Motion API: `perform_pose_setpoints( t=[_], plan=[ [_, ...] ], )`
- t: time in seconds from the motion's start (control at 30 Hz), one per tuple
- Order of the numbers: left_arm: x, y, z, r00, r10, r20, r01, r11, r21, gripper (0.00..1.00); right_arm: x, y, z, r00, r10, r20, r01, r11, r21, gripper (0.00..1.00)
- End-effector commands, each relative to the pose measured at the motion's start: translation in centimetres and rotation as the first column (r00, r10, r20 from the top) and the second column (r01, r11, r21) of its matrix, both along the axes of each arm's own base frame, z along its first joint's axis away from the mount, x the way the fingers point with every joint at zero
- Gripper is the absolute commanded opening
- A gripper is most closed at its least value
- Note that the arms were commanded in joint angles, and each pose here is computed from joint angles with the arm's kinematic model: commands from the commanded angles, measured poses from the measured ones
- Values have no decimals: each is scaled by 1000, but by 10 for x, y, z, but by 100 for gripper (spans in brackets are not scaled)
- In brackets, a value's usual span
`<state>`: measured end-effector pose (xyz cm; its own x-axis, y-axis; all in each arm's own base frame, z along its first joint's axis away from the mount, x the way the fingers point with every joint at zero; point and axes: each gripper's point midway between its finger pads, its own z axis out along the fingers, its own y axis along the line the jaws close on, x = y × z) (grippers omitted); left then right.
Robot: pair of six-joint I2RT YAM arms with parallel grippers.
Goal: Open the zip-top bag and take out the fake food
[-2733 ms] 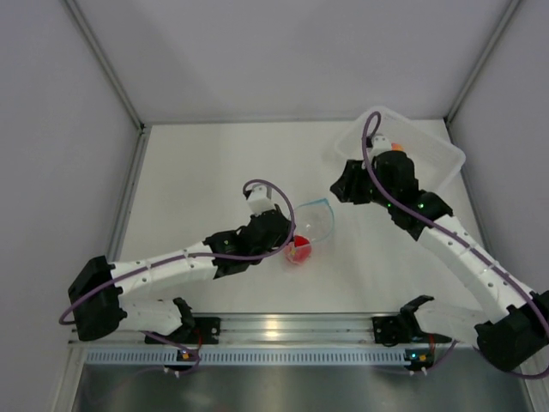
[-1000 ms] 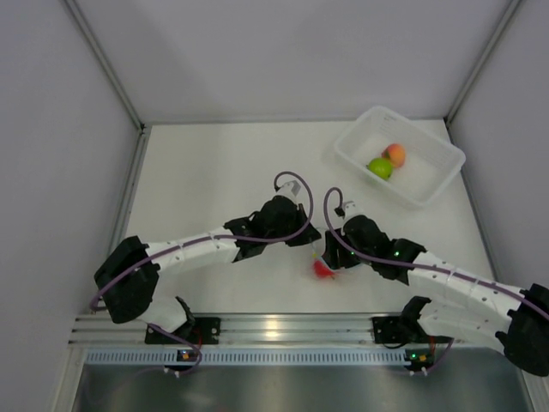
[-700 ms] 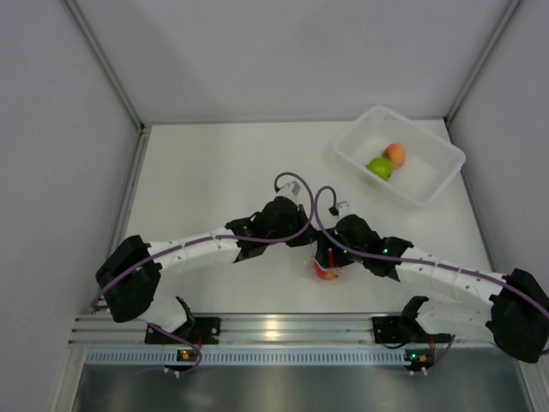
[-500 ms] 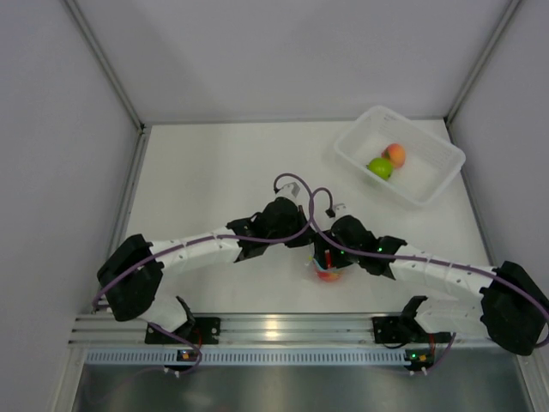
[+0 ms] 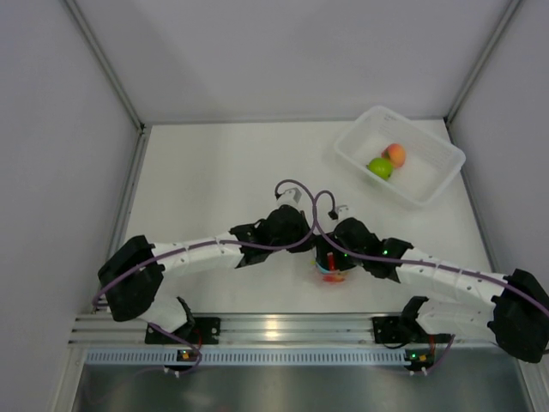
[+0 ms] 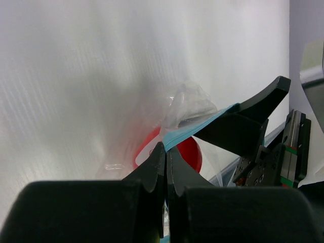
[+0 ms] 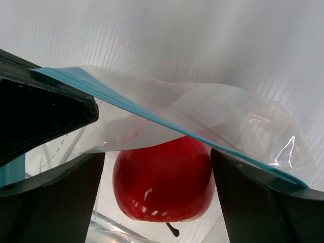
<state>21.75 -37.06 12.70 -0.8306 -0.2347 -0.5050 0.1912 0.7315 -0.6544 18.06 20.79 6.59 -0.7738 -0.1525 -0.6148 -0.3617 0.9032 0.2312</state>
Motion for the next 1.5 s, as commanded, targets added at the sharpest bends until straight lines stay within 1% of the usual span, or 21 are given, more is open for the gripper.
perform_pose_setpoints(
  t=[0.0,0.03,0.1,0.17,0.2,0.33,0.4,0.47,0.6,0.63,0.67,0.73,0.77,0.83,0.87,1.03,1.2,1.37,1.4,1.47],
  plan=[
    [36,24,25,965,210,158,-212,977,-3,0,-21,-24,-15,997,-2,-83,-10,991,-136,86],
    [32,23,28,962,212,175,-215,977,-2,0,-22,-24,-17,996,-2,-92,-11,990,-142,87],
    [36,30,37,938,264,222,-272,962,4,0,-26,-24,-19,994,-4,-108,-13,988,-154,86],
    [33,29,46,924,284,256,-293,956,-3,0,-29,-26,-23,992,-16,-123,-8,982,-190,86],
    [29,33,43,916,291,276,-310,951,26,0,-29,-26,-24,992,-12,-122,-14,977,-212,86],
    [22,27,44,911,291,293,-313,949,29,0,-38,-24,-37,989,-4,-147,-34,965,-261,86],
    [21,23,42,914,286,289,-308,951,31,0,-40,-17,-43,988,2,-152,-40,968,-246,85],
    [18,21,41,915,282,288,-304,952,33,0,-46,-14,-53,982,10,-190,-58,966,-252,86],
    [16,24,45,909,293,295,-313,950,20,0,-50,-9,-63,979,16,-204,-75,956,-285,86],
    [15,26,44,909,293,296,-314,949,23,0,-50,-9,-64,980,14,-200,-72,954,-289,85],
    [15,27,45,906,298,299,-319,948,21,0,-50,-8,-63,980,16,-198,-73,955,-286,82],
    [15,29,43,905,300,301,-321,947,24,0,-49,-4,-58,983,20,-182,-68,962,-263,72],
    [15,30,42,905,301,300,-323,946,27,0,-48,-2,-54,985,17,-174,-62,966,-251,64],
    [15,31,42,905,302,299,-324,946,26,0,-44,1,-43,989,16,-148,-49,974,-222,55],
    [14,32,39,906,301,298,-324,945,31,0,-43,2,-38,990,16,-138,-46,975,-216,53],
    [12,33,37,909,297,291,-320,947,31,0,-33,4,-9,998,-4,-61,-6,987,-162,50],
    [10,27,40,920,275,279,-292,956,21,0,-21,7,17,1000,-27,16,28,993,-115,50],
    [-1,10,41,951,198,239,-207,978,12,0,3,2,47,982,-112,151,126,988,-87,51],
    [-2,7,41,955,183,234,-192,981,14,0,10,-3,53,972,-142,190,161,983,-89,51],
    [-7,-2,41,965,145,219,-150,989,9,0,18,-3,64,958,-163,234,184,980,-69,51]
  ],
)
